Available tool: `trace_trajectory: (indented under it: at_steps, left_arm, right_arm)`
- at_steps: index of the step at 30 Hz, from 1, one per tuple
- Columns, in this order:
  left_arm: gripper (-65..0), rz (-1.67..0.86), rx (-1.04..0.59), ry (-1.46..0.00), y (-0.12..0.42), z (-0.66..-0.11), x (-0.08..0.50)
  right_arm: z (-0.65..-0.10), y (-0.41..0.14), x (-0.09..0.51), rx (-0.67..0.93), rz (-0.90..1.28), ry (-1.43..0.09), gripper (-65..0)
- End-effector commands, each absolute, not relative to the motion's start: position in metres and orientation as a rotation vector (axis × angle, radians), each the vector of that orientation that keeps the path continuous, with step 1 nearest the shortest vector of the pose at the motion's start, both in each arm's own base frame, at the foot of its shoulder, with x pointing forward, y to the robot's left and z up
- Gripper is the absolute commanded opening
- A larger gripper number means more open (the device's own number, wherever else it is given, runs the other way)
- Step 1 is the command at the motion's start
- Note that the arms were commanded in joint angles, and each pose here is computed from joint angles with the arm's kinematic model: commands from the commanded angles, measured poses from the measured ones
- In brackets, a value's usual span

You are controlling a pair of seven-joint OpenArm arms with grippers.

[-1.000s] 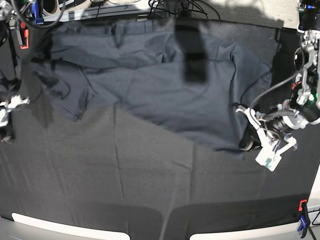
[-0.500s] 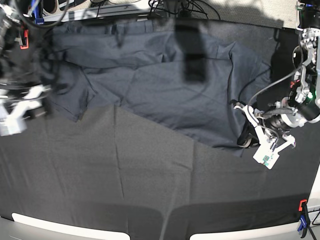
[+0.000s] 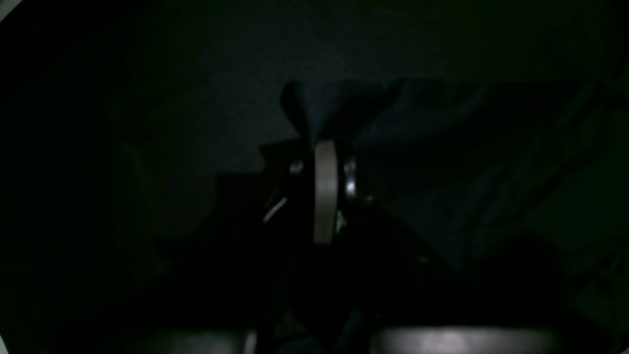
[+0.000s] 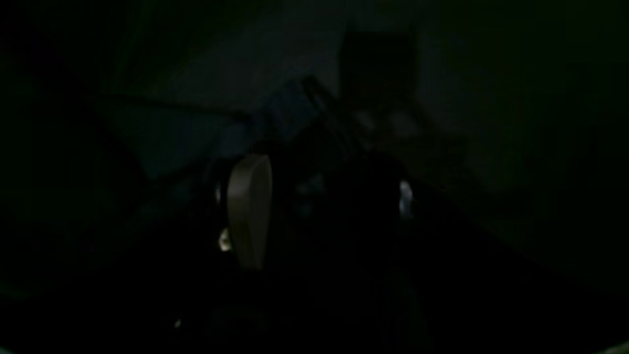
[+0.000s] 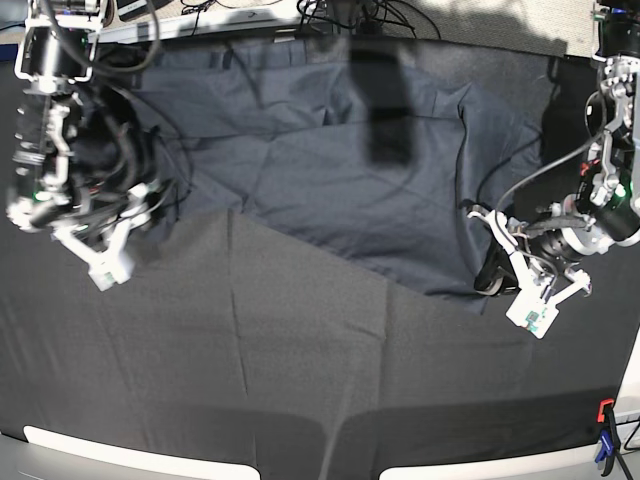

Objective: Layout the t-shirt on the table in an organized manner, then fold the t-shirt properly
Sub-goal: 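Pull the shirt hem down with the left gripper, then lower the right gripper, then grasp the shirt edge with the right gripper and drag it outward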

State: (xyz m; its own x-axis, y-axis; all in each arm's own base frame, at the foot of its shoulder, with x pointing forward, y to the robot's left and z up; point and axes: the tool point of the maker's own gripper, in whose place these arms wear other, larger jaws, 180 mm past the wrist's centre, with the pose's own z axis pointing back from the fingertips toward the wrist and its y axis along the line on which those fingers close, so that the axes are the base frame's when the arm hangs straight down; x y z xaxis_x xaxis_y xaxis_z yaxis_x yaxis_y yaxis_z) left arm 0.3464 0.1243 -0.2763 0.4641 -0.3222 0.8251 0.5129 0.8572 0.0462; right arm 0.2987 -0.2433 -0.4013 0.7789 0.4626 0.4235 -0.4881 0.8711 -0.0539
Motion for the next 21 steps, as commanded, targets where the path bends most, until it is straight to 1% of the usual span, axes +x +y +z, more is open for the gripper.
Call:
trace_trajectory:
  at_steps: [1, 2, 4, 6, 8, 16, 21]
  left_arm:
    - [-65.0, -0.520, -0.215, -1.020, 0.126, -0.259, 0.354]
    - [-65.0, -0.520, -0.215, -1.020, 0.125, -0.259, 0.354]
    - [-65.0, -0.520, -0.215, -1.020, 0.125, -0.259, 0.354]
    - [-65.0, -0.520, -0.215, -1.020, 0.125, -0.259, 0.354]
    - [-65.0, -0.520, -0.215, -1.020, 0.126, -0.259, 0.354]
    - [-65.0, -0.520, -0.215, -1.020, 0.125, -0.259, 0.354]
    - [-65.0, -0.521, -0.215, -1.021, 0.125, -0.259, 0.354]
  right_arm:
    - [-0.397, -0.246, 0.300, 0.045, 0.546, -0.424, -37.4]
    - [-0.401, -0.244, 0.296, 0.041, 0.562, -0.391, -44.6]
    - [-0.400, -0.241, 0.296, 0.039, 0.576, -0.390, -65.0]
    - [-0.392, -0.239, 0.301, 0.029, 0.586, -0.420, -65.0]
    - [-0.374, -0.236, 0.311, 0.012, 0.601, -0.487, -65.0]
    - [-0.281, -0.227, 0.337, -0.122, 0.657, -0.766, -65.0]
    - [-0.254, -0.234, 0.341, -0.163, 0.636, -0.848, -65.0]
